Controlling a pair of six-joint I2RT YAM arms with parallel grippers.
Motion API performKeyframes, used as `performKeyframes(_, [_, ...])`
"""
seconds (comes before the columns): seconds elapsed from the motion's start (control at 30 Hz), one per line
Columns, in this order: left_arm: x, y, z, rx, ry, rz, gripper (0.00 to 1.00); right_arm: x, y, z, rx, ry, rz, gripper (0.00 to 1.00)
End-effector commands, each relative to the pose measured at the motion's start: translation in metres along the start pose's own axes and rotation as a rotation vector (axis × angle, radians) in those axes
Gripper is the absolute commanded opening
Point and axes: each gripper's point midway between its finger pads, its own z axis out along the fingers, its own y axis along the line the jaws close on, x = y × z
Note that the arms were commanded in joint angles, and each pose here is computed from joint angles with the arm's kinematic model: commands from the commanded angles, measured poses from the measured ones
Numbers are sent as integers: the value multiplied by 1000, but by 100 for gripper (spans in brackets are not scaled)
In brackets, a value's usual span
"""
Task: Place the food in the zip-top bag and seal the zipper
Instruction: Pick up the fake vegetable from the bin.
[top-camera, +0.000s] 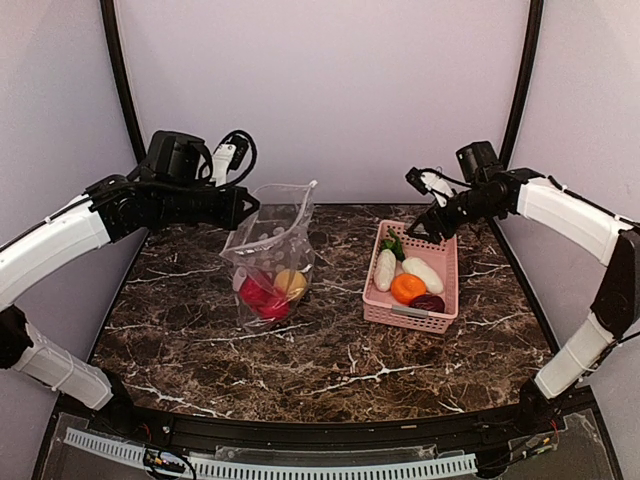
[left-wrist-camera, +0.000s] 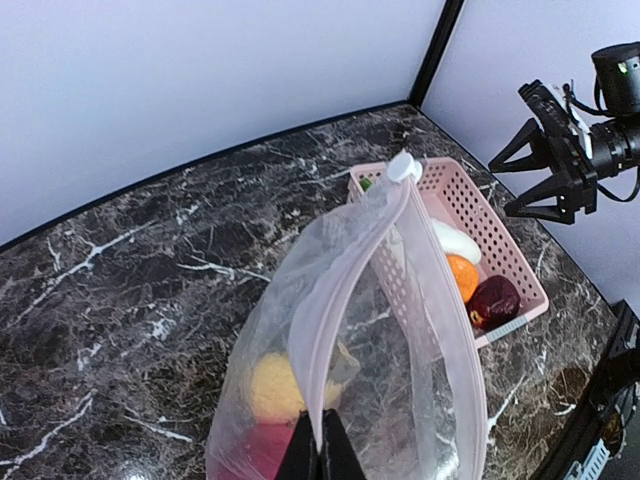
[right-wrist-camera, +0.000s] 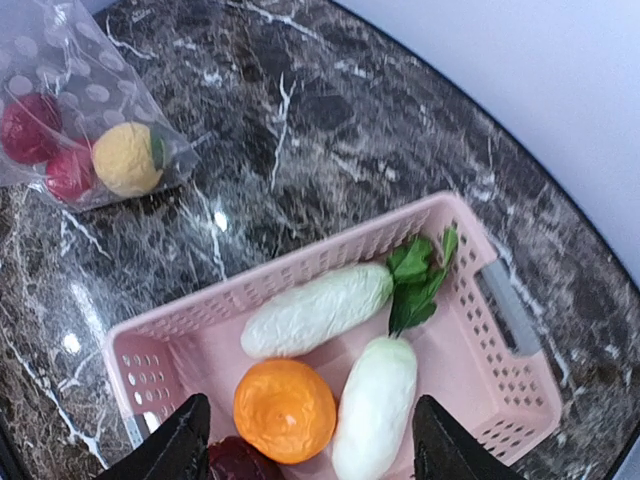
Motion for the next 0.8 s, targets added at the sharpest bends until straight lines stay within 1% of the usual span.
performKeyframes(0.0, [25, -21, 4, 138, 59, -37, 1, 33, -3, 7, -19, 53, 26, 65])
performKeyframes(0.03, [30, -21, 6, 143, 67, -44, 1, 39, 0, 9, -33, 73, 29, 65])
performKeyframes(0.1, [31, -23, 7, 158, 56, -57, 1, 52, 3, 13, -50, 118, 33, 68])
performKeyframes(0.23, [27, -28, 6, 185, 49, -73, 1, 71, 5, 21, -69, 185, 17, 83])
performKeyframes(0.3, [25, -30, 4, 198, 40, -77, 1, 78, 6, 25, -78, 205, 1, 88])
performKeyframes(0.53, [28, -32, 3, 214, 48, -94, 1, 96, 18, 44, -149, 271, -45, 93])
performKeyframes(0.77, [36, -31, 4, 209, 67, -98, 1, 117, 24, 67, -134, 370, -105, 93])
